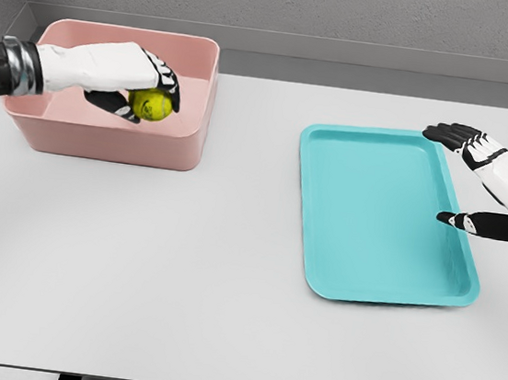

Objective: Put the tennis from the blue tray into the pink basket with both arms

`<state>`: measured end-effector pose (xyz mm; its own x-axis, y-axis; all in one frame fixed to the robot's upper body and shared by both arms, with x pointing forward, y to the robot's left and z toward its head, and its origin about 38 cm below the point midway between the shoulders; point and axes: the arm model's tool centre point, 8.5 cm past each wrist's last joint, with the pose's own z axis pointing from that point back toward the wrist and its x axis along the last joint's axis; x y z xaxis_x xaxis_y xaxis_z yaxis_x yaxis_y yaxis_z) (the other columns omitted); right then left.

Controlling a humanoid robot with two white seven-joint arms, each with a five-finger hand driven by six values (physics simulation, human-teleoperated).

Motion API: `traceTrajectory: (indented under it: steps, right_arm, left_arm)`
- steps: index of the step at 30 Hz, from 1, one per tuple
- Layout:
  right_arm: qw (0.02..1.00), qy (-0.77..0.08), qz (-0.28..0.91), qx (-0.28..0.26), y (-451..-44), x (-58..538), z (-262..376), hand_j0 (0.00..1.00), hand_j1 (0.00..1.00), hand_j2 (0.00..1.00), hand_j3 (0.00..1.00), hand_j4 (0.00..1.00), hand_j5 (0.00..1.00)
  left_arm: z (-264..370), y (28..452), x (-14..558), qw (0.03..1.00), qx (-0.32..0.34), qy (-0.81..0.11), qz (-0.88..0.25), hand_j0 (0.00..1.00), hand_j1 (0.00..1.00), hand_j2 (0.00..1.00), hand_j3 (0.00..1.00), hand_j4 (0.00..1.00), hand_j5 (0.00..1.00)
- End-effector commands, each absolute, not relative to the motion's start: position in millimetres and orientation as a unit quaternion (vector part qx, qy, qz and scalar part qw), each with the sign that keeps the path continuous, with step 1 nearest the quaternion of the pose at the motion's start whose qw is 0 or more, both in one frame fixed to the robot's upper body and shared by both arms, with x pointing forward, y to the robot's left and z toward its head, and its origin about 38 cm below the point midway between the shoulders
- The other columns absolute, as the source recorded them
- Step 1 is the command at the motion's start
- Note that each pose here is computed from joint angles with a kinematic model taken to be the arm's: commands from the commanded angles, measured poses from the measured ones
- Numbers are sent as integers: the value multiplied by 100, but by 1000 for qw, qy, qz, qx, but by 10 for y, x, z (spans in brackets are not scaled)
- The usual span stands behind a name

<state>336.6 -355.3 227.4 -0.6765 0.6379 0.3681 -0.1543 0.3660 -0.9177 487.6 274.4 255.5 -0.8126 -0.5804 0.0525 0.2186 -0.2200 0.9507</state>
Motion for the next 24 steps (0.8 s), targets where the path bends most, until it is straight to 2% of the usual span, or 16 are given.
traceTrajectory:
  steps: [1,8,12,13,14,15,24]
  right_arm:
    - [369,-742,536,-162,-3557,3366,2279,100,100,100,100,100,100]
    - [369,-742,536,-161,-3557,3366,2280,100,100,100,100,100,100]
    - [368,-743,536,-161,-3554,3365,2284,100,100,100,100,100,100]
    - [368,-743,536,-161,-3554,3365,2284,100,100,100,100,100,100]
    - [368,-743,536,-161,-3554,3365,2284,100,100,100,100,100,100]
    - [368,-743,536,-161,-3554,3365,2284,100,100,100,100,100,100]
    - [369,-742,535,-162,-3561,3363,2278,100,100,100,100,100,100]
  left_arm:
    - [2519,2868,4945,284,166,-565,-757,54,54,54,54,54,54]
    - [2539,3128,5088,321,188,-555,-745,56,56,56,56,56,56]
    - [2498,3080,5276,344,190,-562,-727,59,59,59,59,59,59]
    - [2483,3053,5329,351,189,-565,-723,72,72,72,72,72,72]
    - [2481,3036,5335,351,188,-568,-720,97,97,97,97,97,97]
    - [2483,3036,5336,351,188,-569,-720,100,100,100,100,100,100]
    - [2517,3106,5312,357,187,-578,-710,100,100,100,100,100,100]
